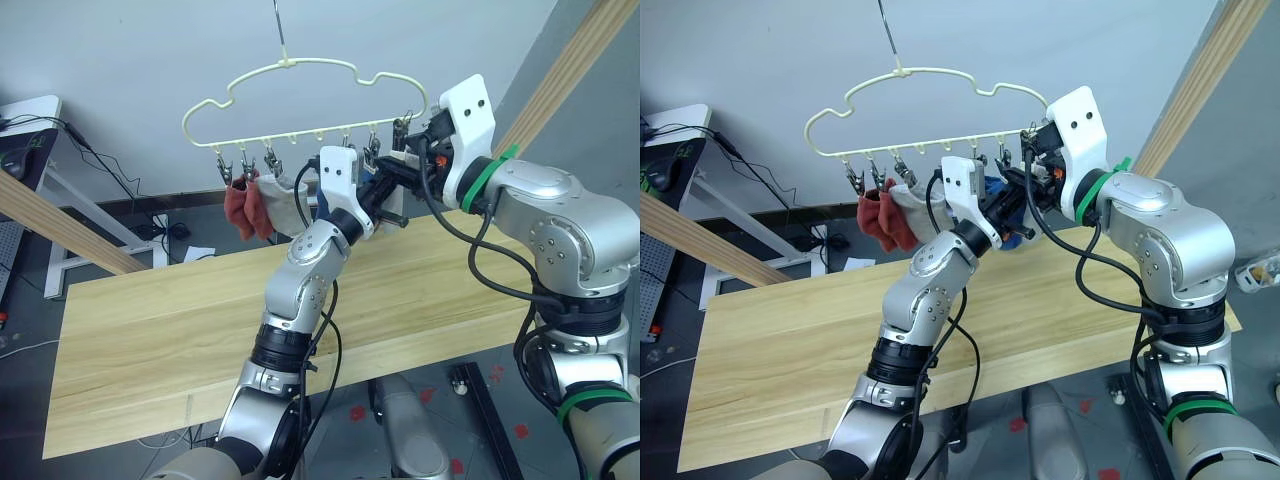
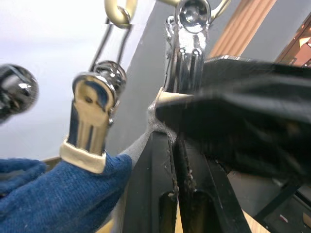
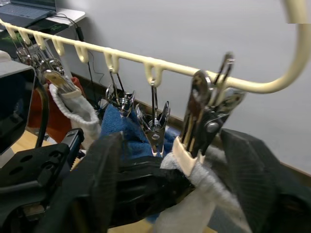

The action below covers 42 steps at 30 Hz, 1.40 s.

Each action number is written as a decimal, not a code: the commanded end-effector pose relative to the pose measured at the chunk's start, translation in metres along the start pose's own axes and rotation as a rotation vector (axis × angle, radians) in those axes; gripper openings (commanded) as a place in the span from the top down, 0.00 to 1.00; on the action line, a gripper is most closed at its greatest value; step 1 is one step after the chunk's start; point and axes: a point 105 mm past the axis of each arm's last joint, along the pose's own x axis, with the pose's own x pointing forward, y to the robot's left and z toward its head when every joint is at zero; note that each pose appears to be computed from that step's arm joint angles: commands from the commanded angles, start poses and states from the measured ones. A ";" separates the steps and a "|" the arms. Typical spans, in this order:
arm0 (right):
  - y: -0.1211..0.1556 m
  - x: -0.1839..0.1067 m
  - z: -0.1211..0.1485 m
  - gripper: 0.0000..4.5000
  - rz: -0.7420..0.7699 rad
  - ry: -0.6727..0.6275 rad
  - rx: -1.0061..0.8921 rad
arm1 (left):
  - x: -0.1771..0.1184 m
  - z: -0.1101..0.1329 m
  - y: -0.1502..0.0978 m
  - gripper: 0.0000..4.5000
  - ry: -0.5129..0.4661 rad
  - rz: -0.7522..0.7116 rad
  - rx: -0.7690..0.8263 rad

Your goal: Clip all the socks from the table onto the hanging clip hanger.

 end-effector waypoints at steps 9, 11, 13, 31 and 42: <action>-0.014 -0.014 0.027 0.29 -0.043 -0.097 0.001 | 0.006 0.018 -0.017 0.79 -0.067 -0.059 0.009; -0.015 -0.015 0.026 0.29 -0.044 -0.097 0.001 | 0.005 0.017 -0.018 0.67 -0.061 -0.070 0.017; -0.016 -0.017 0.026 0.29 -0.049 -0.096 0.001 | 0.003 0.015 -0.018 0.55 -0.051 -0.079 0.030; -0.020 -0.055 -0.004 0.29 -0.005 0.021 -0.141 | -0.101 -0.008 0.017 0.06 0.293 -0.208 0.289; -0.022 -0.087 -0.040 0.29 0.075 0.157 -0.245 | -0.202 0.005 0.100 0.06 0.636 0.038 0.511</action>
